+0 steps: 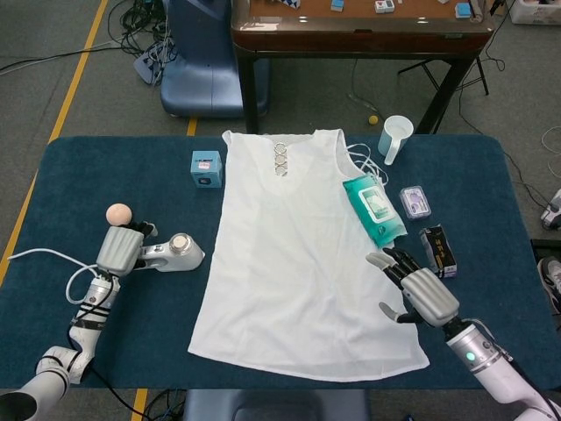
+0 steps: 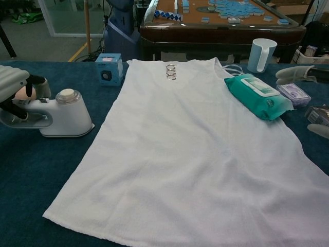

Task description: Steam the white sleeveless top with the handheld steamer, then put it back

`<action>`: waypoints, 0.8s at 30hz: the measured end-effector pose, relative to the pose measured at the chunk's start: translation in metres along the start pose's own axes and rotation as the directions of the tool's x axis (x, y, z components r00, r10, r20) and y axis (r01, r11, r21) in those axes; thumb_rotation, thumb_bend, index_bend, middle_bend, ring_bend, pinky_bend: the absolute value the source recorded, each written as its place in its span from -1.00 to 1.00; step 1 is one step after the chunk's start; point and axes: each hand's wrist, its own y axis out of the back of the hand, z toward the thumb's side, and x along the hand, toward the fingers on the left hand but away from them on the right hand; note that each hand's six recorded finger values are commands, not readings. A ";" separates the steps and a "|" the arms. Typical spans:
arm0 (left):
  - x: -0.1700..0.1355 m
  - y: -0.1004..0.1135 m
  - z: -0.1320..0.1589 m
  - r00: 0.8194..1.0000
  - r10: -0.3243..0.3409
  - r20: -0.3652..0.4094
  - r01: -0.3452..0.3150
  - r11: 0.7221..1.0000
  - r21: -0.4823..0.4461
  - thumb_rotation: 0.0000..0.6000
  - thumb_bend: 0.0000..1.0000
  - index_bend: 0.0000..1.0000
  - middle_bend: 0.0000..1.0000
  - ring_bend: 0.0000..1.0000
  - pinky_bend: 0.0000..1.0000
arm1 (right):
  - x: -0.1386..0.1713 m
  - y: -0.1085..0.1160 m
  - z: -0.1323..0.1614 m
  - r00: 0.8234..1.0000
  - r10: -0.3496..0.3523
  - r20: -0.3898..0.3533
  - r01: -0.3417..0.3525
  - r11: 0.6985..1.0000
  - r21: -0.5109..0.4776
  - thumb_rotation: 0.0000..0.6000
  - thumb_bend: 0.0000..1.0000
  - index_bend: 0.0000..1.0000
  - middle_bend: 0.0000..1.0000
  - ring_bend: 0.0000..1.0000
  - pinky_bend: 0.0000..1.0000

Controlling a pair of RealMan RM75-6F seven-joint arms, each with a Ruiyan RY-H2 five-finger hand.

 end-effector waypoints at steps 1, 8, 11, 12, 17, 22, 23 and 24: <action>0.000 0.000 -0.001 1.000 -0.004 -0.005 0.004 1.000 0.001 1.00 -1.00 -0.62 -0.44 -0.40 -0.02 | 0.000 0.003 0.000 1.000 -0.009 0.001 0.009 1.000 0.002 1.00 -0.26 -1.00 -0.76 -0.97 -1.00; -0.005 0.001 -0.007 0.999 -0.032 -0.034 0.033 0.999 0.015 1.00 -1.00 -1.00 -0.83 -0.77 -0.41 | -0.001 0.017 -0.004 0.999 -0.053 0.009 0.053 0.999 0.012 1.00 -0.26 -1.00 -0.75 -0.97 -1.00; -0.009 0.000 -0.009 0.997 -0.060 -0.057 0.060 0.998 0.002 1.00 -1.00 -1.00 -0.97 -0.91 -0.57 | 0.000 0.021 -0.006 0.998 -0.068 0.015 0.068 0.998 0.015 1.00 -0.26 -1.00 -0.75 -0.97 -1.00; -0.010 -0.001 -0.010 0.995 -0.071 -0.065 0.071 0.997 -0.007 1.00 -1.00 -1.00 -1.00 -0.95 -0.61 | 0.000 0.022 -0.007 0.997 -0.072 0.017 0.072 0.997 0.015 1.00 -0.26 -1.00 -0.75 -0.97 -1.00; -0.017 0.002 -0.010 0.988 -0.116 -0.097 0.112 0.993 -0.046 1.00 -1.00 -1.00 -1.00 -1.00 -0.66 | 0.003 0.028 -0.013 0.995 -0.091 0.033 0.091 0.996 0.017 1.00 -0.26 -1.00 -0.75 -0.97 -1.00; -0.028 0.014 -0.010 0.984 -0.134 -0.117 0.127 0.990 -0.064 1.00 -1.00 -1.00 -1.00 -0.99 -0.67 | 0.005 0.033 -0.019 0.993 -0.105 0.051 0.104 0.994 0.025 1.00 -0.26 -1.00 -0.75 -0.97 -1.00; -0.031 0.016 -0.010 0.983 -0.135 -0.121 0.127 0.989 -0.069 1.00 -1.00 -1.00 -1.00 -0.99 -0.67 | 0.006 0.034 -0.020 0.993 -0.106 0.054 0.104 0.994 0.027 1.00 -0.26 -1.00 -0.75 -0.97 -1.00; -0.033 0.019 -0.011 0.983 -0.135 -0.126 0.127 0.989 -0.075 1.00 -1.00 -1.00 -1.00 -0.99 -0.67 | 0.006 0.034 -0.021 0.993 -0.106 0.059 0.105 0.994 0.030 1.00 -0.26 -1.00 -0.75 -0.97 -1.00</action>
